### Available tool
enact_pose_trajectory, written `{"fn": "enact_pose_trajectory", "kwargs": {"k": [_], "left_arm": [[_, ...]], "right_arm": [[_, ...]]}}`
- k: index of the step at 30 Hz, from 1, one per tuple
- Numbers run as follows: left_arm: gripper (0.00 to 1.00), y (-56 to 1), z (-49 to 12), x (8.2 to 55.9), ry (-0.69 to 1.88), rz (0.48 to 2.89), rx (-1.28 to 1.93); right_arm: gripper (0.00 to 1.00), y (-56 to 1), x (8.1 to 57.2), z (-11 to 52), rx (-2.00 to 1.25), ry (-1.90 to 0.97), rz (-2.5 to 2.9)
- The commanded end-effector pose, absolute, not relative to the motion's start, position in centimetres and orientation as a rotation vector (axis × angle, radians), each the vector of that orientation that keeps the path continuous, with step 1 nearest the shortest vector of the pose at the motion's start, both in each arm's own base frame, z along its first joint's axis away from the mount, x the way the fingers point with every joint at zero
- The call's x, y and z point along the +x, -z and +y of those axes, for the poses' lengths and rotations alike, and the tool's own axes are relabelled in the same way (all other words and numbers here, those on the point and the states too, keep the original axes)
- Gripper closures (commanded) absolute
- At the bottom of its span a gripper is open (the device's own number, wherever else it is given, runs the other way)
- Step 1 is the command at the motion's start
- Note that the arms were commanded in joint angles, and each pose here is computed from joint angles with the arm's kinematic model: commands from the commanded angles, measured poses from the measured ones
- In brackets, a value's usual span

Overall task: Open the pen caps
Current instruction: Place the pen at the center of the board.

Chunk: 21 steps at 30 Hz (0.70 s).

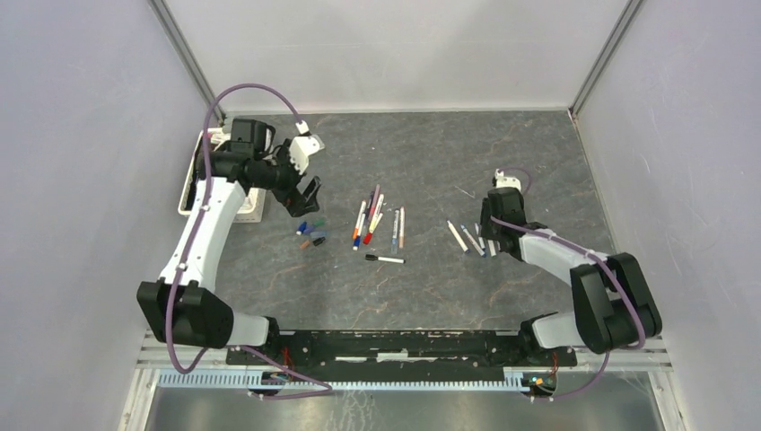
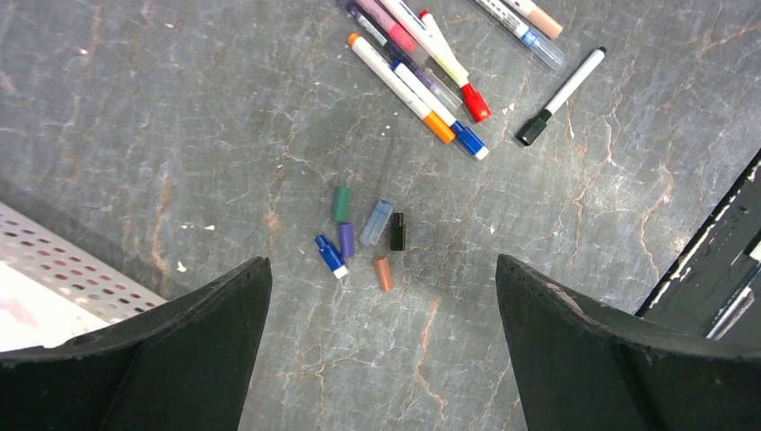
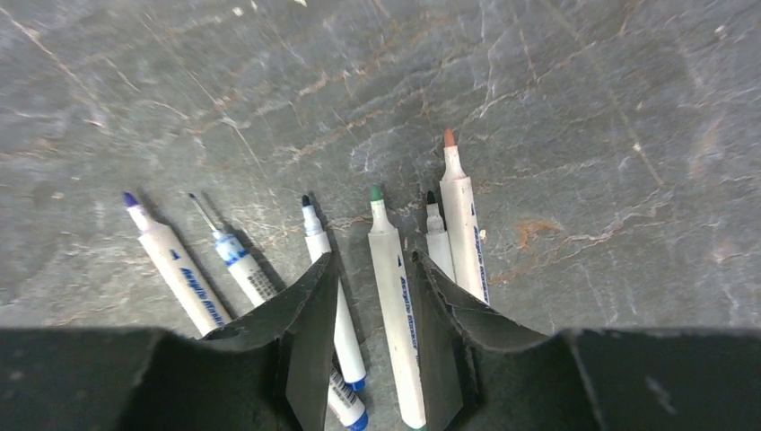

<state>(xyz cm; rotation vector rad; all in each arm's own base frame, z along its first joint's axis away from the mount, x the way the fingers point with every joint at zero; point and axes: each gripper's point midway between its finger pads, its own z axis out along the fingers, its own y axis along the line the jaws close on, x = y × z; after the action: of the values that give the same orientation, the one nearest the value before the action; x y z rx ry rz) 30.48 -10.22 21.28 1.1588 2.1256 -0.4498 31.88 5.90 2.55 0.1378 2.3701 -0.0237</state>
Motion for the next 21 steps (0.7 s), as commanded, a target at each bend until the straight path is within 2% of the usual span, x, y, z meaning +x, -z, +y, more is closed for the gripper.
{"fn": "enact_pose_trajectory", "kwargs": {"k": [1,5,9,16,21], "left_arm": [[0.0,-25.8,-10.0,30.0,0.445,2.061,1.073],[0.0,-28.0,-8.0,30.9,0.372,2.025,0.975],[0.0,-29.1,-5.3,31.6,0.298,2.012,0.852],[0.0,-28.3,-5.3,31.0,0.344,2.041,0.824],[0.0,-27.4,-5.3,30.6,0.362,2.071,0.834]], "right_arm": [[0.57,-7.8,33.5,7.5,0.142,-0.052,2.224],[0.49,-11.8,34.3,12.4,-0.008,-0.124,2.153],[0.45,-12.0,34.0,18.6,-0.195,-0.189,2.181],[0.5,-9.4,33.9,26.7,-0.392,-0.244,2.265],[0.55,-7.2,34.0,29.1,-0.46,-0.228,2.308]]}}
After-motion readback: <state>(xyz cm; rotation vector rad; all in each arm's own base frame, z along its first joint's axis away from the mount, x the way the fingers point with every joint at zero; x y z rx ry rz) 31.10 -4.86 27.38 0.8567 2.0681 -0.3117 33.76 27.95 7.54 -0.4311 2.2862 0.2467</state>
